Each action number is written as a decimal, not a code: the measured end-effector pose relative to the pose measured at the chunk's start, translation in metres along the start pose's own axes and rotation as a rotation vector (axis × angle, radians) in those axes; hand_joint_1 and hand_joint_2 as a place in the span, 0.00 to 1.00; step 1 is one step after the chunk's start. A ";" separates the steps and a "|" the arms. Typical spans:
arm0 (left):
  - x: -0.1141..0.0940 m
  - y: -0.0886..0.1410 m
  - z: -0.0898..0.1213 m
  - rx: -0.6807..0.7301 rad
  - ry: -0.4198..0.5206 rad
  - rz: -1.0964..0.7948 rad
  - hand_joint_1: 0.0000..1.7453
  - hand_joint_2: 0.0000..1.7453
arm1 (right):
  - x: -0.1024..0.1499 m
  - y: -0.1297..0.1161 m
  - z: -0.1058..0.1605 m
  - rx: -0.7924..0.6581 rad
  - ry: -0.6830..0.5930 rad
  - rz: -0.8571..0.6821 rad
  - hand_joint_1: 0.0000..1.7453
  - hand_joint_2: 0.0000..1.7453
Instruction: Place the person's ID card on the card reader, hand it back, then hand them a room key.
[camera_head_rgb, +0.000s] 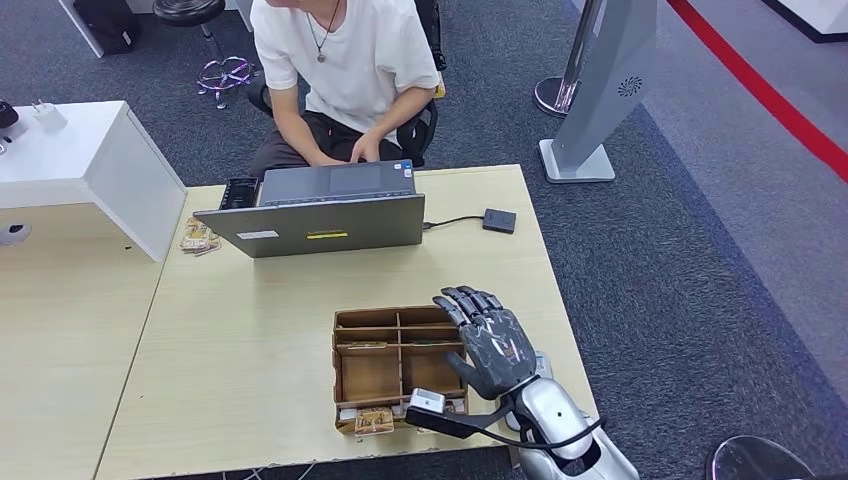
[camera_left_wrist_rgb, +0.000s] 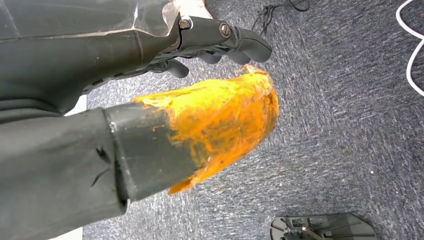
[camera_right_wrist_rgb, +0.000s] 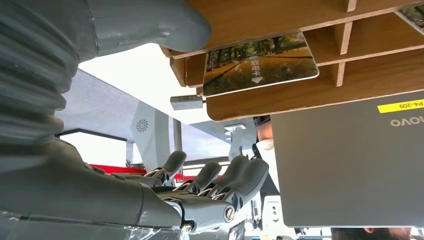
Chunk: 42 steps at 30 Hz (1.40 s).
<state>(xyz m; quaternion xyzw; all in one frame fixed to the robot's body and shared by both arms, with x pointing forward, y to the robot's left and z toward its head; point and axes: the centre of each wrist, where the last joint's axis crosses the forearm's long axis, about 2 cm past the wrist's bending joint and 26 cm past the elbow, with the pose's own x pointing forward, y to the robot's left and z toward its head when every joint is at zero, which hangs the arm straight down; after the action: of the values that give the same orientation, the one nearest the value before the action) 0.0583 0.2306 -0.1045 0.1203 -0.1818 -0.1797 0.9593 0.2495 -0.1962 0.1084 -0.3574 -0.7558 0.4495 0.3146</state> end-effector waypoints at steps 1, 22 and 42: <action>0.000 0.000 0.000 0.000 0.000 -0.001 0.00 0.00 | 0.000 0.000 0.000 0.000 0.001 0.001 0.30 1.00; 0.000 0.000 0.000 -0.001 0.001 -0.004 0.00 0.00 | -0.002 -0.001 0.000 -0.002 0.007 0.003 0.41 1.00; 0.000 0.000 0.000 0.000 0.005 -0.002 0.00 0.00 | 0.007 0.001 0.004 0.005 -0.021 -0.005 0.38 1.00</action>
<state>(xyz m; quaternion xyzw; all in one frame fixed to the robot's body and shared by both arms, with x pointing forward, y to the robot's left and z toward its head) 0.0583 0.2306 -0.1045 0.1208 -0.1792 -0.1804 0.9596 0.2433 -0.1918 0.1066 -0.3499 -0.7589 0.4541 0.3088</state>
